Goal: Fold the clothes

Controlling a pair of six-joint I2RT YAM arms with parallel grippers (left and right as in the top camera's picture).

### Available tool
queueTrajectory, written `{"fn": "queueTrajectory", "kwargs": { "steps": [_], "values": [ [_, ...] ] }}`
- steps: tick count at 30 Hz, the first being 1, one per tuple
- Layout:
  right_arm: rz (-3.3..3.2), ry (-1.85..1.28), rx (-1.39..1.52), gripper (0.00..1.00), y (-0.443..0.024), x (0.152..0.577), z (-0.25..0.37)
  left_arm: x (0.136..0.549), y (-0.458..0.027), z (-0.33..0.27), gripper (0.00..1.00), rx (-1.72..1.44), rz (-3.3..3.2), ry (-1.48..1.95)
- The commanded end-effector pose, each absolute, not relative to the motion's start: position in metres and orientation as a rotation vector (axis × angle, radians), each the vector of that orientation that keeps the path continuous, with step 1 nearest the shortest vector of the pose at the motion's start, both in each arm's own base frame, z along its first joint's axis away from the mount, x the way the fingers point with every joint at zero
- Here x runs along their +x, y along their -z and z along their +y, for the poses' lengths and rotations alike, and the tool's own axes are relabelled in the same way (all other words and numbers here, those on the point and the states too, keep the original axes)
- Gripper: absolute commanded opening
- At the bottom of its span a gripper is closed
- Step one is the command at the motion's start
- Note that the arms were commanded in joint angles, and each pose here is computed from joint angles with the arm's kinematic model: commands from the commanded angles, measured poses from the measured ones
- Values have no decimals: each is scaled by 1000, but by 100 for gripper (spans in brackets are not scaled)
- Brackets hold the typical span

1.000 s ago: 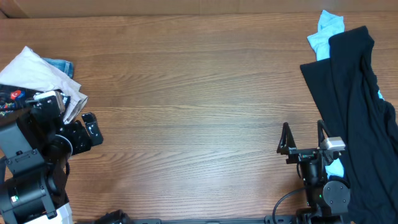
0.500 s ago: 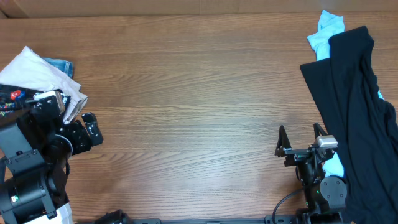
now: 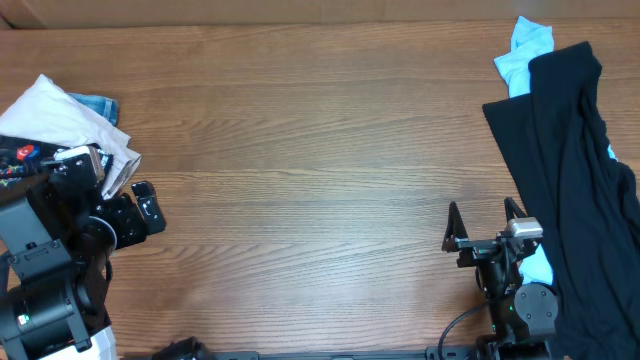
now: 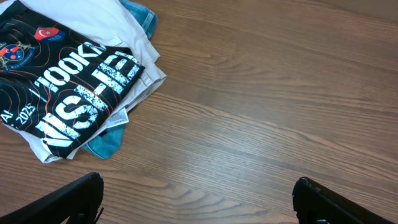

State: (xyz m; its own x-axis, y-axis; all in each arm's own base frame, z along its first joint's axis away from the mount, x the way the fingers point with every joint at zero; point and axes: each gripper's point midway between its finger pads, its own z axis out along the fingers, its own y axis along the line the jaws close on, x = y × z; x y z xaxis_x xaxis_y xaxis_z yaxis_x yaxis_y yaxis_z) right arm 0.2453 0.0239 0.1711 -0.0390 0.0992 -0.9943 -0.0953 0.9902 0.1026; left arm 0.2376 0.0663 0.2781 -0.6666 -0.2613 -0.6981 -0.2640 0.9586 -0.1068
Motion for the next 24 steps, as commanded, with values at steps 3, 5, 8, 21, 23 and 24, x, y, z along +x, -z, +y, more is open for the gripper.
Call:
{"fn": "queueTrajectory", "kwargs": {
  "steps": [3,5,8,21,23,24],
  "values": [
    [1596,-160,-6,100,-170,245,25,243,-277,41,100,-222,2350,32],
    [1596,-160,-6,100,-170,245,25,244,-278,26,100,-148,2350,61],
    [1596,-160,-6,100,-170,245,25,243,-281,4,100,-43,2346,103],
    [1596,-160,-6,100,-170,245,25,202,-243,-8,100,-1,2324,120],
    [1596,-160,-6,100,-170,245,25,202,-220,-10,100,9,2308,129],
    [1596,-160,-6,100,-170,245,25,204,-214,-10,100,12,2287,128]
  ]
}}
